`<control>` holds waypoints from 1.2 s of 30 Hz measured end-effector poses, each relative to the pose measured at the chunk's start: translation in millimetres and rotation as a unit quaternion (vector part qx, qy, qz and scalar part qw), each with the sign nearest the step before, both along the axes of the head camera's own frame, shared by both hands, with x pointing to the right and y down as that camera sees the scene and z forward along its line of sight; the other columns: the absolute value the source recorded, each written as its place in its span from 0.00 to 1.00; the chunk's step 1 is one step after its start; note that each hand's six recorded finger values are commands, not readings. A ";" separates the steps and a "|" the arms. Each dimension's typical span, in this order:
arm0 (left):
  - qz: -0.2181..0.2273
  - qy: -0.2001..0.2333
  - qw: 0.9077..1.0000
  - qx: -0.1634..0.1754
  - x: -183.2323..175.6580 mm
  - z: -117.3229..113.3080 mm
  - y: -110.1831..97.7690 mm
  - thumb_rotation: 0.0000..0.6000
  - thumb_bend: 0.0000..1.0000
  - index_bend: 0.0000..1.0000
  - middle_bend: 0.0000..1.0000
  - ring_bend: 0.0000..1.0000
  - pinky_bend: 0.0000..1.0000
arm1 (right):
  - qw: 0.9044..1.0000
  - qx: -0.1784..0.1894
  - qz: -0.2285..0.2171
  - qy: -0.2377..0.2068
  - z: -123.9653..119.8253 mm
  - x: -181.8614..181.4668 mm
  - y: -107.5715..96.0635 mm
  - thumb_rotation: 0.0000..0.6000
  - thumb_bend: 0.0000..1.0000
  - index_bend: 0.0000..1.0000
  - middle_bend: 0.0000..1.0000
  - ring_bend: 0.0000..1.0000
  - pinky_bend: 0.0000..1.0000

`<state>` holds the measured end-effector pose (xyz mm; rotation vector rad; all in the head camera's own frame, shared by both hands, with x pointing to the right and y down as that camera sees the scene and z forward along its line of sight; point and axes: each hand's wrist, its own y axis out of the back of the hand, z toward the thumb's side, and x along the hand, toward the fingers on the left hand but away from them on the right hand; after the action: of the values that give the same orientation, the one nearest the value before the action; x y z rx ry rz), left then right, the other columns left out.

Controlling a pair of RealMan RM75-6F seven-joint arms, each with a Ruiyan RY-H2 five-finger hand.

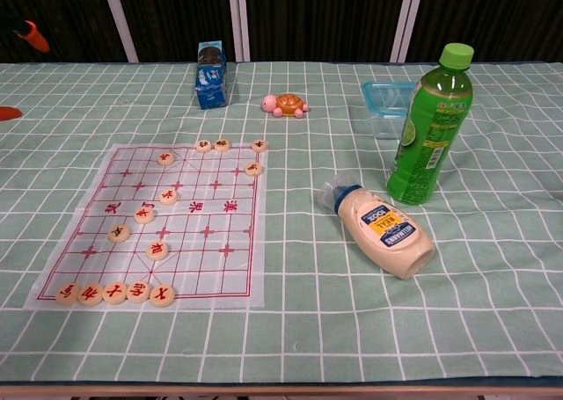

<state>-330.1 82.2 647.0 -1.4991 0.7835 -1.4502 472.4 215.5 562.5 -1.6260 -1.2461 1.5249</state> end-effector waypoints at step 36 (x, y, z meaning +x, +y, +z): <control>0.027 -0.036 0.994 -0.102 95.9 112.5 -42.1 1.00 0.20 0.47 1.00 0.97 1.00 | 0.999 -0.020 0.024 -0.006 4.0 5.5 -1.2 1.00 0.31 0.00 0.00 0.00 0.00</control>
<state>-234.2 40.1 759.5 -1.5968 0.5607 -1.5721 478.0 214.3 566.5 -1.6430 -1.2773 1.5820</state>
